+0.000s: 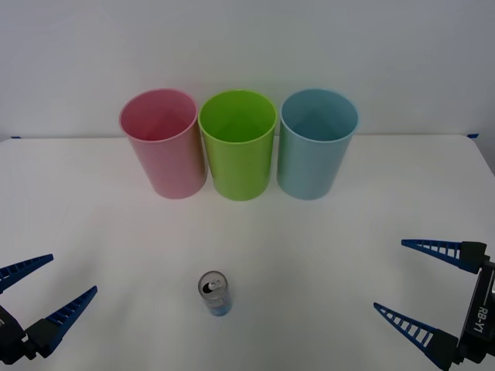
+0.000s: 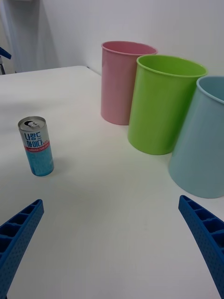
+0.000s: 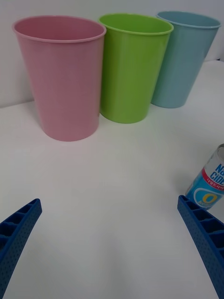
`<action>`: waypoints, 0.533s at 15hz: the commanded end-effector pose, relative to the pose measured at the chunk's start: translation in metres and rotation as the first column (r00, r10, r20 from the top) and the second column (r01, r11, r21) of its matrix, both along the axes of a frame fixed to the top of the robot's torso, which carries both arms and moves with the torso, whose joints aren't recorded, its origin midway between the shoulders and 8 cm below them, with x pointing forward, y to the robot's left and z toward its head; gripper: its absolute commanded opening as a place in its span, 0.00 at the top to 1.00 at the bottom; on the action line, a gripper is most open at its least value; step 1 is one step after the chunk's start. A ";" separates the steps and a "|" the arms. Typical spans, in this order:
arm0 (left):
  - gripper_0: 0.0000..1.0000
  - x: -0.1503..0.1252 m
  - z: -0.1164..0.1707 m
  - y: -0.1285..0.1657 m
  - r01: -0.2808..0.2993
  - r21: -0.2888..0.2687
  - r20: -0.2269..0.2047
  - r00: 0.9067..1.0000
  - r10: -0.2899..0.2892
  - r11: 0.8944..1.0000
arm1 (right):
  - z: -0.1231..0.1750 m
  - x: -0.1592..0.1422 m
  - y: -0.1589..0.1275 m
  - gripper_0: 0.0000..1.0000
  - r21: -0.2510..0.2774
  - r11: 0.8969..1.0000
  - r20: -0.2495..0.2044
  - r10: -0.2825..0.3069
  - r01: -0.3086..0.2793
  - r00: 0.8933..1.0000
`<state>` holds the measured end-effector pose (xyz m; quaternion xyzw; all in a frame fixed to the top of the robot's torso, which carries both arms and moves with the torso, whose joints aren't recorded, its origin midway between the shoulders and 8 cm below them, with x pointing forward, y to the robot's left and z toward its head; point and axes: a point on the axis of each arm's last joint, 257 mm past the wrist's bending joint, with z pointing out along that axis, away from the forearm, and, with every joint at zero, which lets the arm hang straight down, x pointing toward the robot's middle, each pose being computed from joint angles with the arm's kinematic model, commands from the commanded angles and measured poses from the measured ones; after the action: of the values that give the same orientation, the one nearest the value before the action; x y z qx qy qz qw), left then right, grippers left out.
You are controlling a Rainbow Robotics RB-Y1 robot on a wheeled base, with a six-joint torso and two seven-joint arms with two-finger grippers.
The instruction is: Put cans in the blue bin and PET bottles in the pink bin and trash in the green bin.
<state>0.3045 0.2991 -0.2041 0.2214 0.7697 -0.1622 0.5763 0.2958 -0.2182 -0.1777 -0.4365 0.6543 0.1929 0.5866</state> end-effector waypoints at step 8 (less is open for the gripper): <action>0.00 0.000 0.000 0.000 0.000 0.000 0.000 1.000 0.000 1.000 | -0.038 0.006 0.036 0.00 0.053 0.995 -0.055 0.092 -0.089 0.994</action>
<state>0.3045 0.2991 -0.2041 0.2215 0.7697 -0.1622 0.5763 0.3018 -0.1887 -0.2110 -0.4401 0.6467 0.2463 0.5722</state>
